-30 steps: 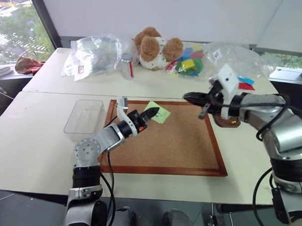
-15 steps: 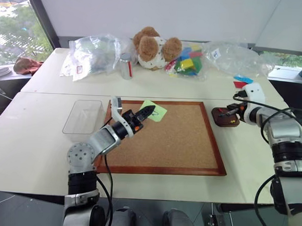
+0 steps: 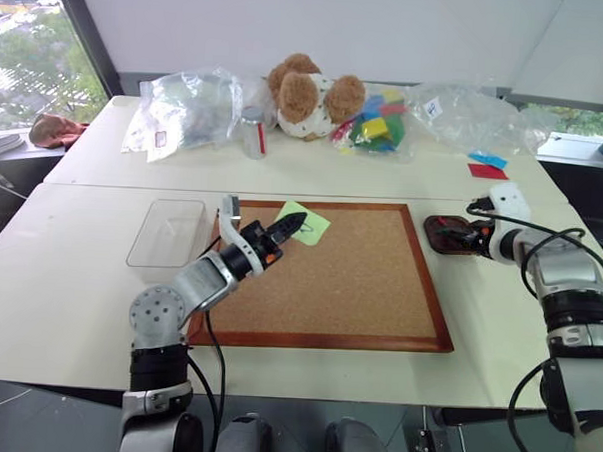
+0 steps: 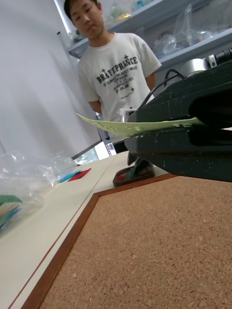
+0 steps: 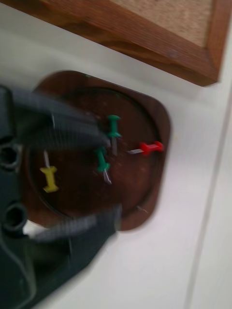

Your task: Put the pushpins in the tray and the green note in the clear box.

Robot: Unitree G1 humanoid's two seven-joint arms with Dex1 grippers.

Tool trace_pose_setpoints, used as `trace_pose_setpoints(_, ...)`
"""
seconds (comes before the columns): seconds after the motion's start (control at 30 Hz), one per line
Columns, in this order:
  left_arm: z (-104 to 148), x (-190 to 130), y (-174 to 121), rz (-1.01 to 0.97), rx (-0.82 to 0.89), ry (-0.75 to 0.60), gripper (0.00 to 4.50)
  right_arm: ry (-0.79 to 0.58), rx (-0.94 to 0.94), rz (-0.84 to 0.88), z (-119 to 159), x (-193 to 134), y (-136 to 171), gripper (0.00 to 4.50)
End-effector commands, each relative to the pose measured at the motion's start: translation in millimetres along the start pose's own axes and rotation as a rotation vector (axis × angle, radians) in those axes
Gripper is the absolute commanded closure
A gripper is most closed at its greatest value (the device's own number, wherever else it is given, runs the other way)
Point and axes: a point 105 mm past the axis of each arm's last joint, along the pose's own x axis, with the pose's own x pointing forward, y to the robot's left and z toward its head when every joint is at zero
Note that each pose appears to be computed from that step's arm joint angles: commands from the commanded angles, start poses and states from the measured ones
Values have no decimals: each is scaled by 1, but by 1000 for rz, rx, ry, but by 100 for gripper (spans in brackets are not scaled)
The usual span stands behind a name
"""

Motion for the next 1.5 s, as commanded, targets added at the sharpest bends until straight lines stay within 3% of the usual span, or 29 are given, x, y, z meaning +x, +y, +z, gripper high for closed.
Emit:
trace_pose_setpoints(0.03,2,0,-12,-43,34,-1,450,-88,-8,-9,25,-14,-7,6)
trace_pose_setpoints(0.23,6,-2,-15,-32,75,-18,450,-168,-62,67,53,-34,5,6)
trace_pose_setpoints(0.37,16,-4,-30,-45,119,-66,450,-263,-102,224,81,-52,33,6)
trace_pose_setpoints(0.47,35,-8,-48,-50,155,-162,450,-383,-163,449,111,-76,78,6)
trace_pose_setpoints(0.67,74,-36,-76,37,198,-423,450,-486,-306,817,127,-111,141,6)
trace_pose_setpoints(0.77,100,-65,-82,157,253,-591,450,-483,-351,887,125,-111,155,6)
trace_pose_setpoints(0.9,125,-103,-71,383,378,-706,450,-493,-365,907,126,-104,160,6)
trace_pose_setpoints(1.03,134,-121,-52,597,580,-624,450,-501,-385,933,127,-102,165,6)
trace_pose_setpoints(1.27,143,-145,3,884,705,-467,450,-504,-410,956,125,-103,169,6)
trace_pose_setpoints(1.47,143,-147,30,948,762,-365,450,-501,-410,945,122,-105,168,6)
trace_pose_setpoints(1.5,141,-146,39,958,768,-326,425,-500,-410,937,121,-105,167,2)
